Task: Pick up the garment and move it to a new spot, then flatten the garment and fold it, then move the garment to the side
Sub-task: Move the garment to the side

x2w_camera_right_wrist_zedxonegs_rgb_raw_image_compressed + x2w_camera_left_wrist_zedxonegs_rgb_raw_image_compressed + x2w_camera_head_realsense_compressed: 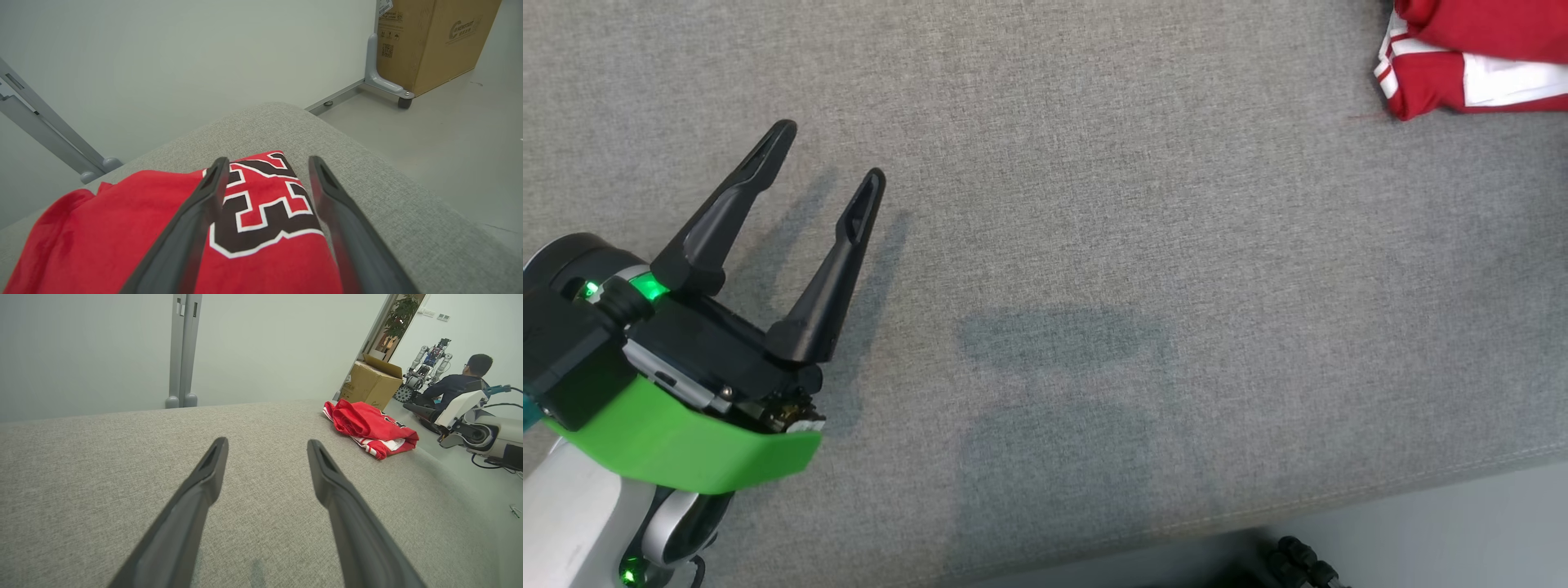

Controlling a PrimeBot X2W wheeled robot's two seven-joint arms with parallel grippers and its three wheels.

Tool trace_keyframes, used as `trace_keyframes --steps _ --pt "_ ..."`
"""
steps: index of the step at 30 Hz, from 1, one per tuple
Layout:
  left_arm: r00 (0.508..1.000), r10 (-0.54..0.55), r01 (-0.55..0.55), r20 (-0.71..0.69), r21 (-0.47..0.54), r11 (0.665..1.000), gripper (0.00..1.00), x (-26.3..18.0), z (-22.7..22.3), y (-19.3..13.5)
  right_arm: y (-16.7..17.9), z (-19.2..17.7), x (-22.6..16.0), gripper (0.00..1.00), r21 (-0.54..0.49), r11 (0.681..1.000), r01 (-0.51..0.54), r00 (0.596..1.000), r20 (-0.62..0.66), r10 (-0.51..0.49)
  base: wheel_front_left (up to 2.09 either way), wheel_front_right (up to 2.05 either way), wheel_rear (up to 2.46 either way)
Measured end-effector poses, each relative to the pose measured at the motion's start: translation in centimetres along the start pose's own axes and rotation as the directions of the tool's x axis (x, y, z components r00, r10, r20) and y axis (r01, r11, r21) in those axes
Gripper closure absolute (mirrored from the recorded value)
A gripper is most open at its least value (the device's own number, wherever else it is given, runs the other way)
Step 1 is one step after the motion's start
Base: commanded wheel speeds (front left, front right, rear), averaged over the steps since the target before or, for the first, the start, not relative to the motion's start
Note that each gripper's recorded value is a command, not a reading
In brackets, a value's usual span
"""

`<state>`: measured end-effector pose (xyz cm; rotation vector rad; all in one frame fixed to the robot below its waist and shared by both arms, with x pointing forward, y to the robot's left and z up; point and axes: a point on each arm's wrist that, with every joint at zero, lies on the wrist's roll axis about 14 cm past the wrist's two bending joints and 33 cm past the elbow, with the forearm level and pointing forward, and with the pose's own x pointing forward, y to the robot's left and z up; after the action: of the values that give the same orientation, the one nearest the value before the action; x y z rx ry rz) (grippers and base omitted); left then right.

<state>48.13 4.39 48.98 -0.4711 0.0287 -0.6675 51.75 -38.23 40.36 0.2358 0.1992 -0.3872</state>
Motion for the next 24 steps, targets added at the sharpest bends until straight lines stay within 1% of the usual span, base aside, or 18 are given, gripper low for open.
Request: trace_keyframes --steps 3,5,9,13,17,21,24 --pt "1.0 -0.003 0.003 0.012 0.004 1.0 0.0 0.0 0.4 -0.2 0.1 0.4 -0.1 0.0 -0.008 1.0 -0.001 1.0 0.007 0.001 0.0 0.0 0.0" --pt "1.0 -0.004 0.004 0.011 0.007 1.0 0.0 -0.1 0.4 -0.4 0.5 0.9 -0.2 0.0 -0.021 1.0 -0.019 1.0 0.022 0.019 0.0 0.0 0.0" --pt "1.0 0.001 -0.001 0.026 0.011 1.0 0.0 -0.1 0.8 -0.7 2.7 1.9 -0.6 0.0 -0.036 0.995 -0.094 0.994 0.048 0.096 0.0 0.0 0.0" --pt "0.999 0.013 -0.014 0.038 0.014 1.0 0.0 -0.3 1.3 -1.0 5.3 3.2 -1.5 0.0 -0.049 0.983 -0.177 0.98 0.081 0.18 0.0 0.0 0.0" --pt "0.998 0.024 -0.026 0.061 0.017 1.0 0.0 -0.5 2.3 -1.6 7.2 5.9 -2.4 0.0 -0.074 0.967 -0.245 0.957 0.14 0.253 0.0 0.0 0.0" --pt "0.996 0.045 -0.048 0.079 0.037 0.998 0.0 -1.0 3.3 -1.8 9.2 8.5 -3.7 0.0 -0.096 0.946 -0.311 0.925 0.197 0.324 0.0 0.0 0.0" --pt "0.994 0.067 -0.069 0.088 0.022 0.997 0.0 -1.5 3.7 -2.3 10.7 10.0 -4.8 0.0 -0.128 0.926 -0.355 0.899 0.226 0.376 0.0 0.0 0.0"
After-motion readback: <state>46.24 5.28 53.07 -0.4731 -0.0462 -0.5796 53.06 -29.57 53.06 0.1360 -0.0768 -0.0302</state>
